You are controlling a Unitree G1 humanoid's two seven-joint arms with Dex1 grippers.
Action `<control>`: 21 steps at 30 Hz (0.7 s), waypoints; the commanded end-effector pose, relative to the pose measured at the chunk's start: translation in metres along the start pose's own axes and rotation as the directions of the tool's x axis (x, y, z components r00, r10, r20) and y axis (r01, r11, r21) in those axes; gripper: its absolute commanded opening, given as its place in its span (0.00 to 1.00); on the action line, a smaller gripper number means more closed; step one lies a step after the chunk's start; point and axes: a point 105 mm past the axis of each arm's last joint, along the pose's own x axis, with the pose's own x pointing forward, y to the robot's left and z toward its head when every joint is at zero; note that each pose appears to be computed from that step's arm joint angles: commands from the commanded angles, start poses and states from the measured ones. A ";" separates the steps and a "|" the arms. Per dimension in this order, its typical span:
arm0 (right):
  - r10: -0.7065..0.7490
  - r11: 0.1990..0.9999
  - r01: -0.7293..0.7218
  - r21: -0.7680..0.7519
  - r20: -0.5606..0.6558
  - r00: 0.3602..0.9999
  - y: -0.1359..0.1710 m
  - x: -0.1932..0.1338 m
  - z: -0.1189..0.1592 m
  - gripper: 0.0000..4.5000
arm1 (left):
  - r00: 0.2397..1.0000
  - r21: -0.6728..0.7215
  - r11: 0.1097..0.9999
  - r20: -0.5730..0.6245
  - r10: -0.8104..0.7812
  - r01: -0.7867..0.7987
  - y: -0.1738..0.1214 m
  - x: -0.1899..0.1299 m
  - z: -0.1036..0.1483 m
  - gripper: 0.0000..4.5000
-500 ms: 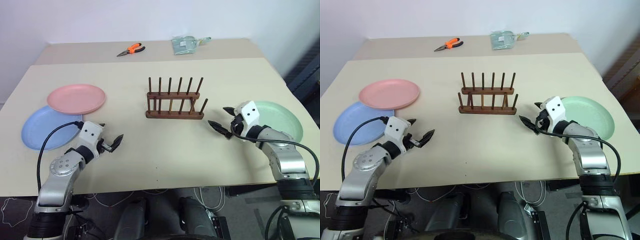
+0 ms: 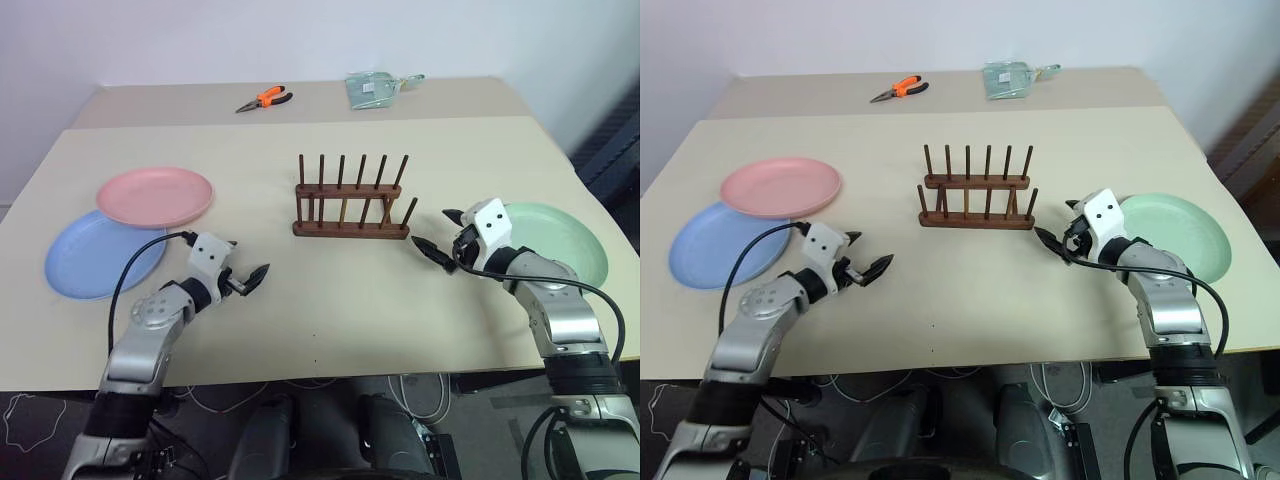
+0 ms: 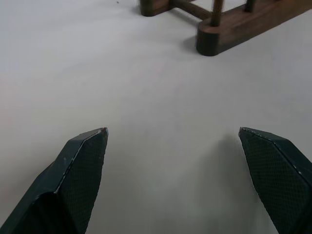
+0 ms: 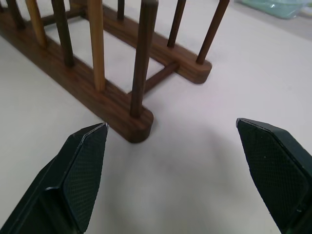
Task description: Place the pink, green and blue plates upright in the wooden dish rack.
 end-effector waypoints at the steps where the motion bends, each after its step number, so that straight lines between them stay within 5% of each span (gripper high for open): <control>1: -0.044 0.998 0.046 -0.036 0.058 0.997 0.003 -0.005 0.017 0.96 | 0.993 0.050 0.993 0.031 -0.113 0.111 -0.005 0.023 0.014 0.98; 9: -0.133 0.991 0.134 -0.025 0.051 0.990 0.016 -0.024 0.012 0.96 | 0.937 0.087 0.934 -0.063 -0.343 0.348 -0.021 0.083 0.015 0.98; 12: -0.158 0.987 0.159 -0.026 0.047 0.986 0.017 -0.032 0.012 1.00 | 0.930 0.108 0.925 -0.084 -0.358 0.366 -0.024 0.091 0.013 0.80; 17: -0.160 0.987 0.160 -0.032 0.017 0.987 0.017 -0.038 0.005 1.00 | 0.901 0.138 0.891 -0.053 -0.430 0.433 -0.038 0.090 0.016 0.27; 21: -0.155 0.987 0.155 -0.045 0.003 0.988 0.013 -0.040 0.004 1.00 | 0.867 0.173 0.852 -0.032 -0.497 0.495 -0.047 0.077 0.017 0.27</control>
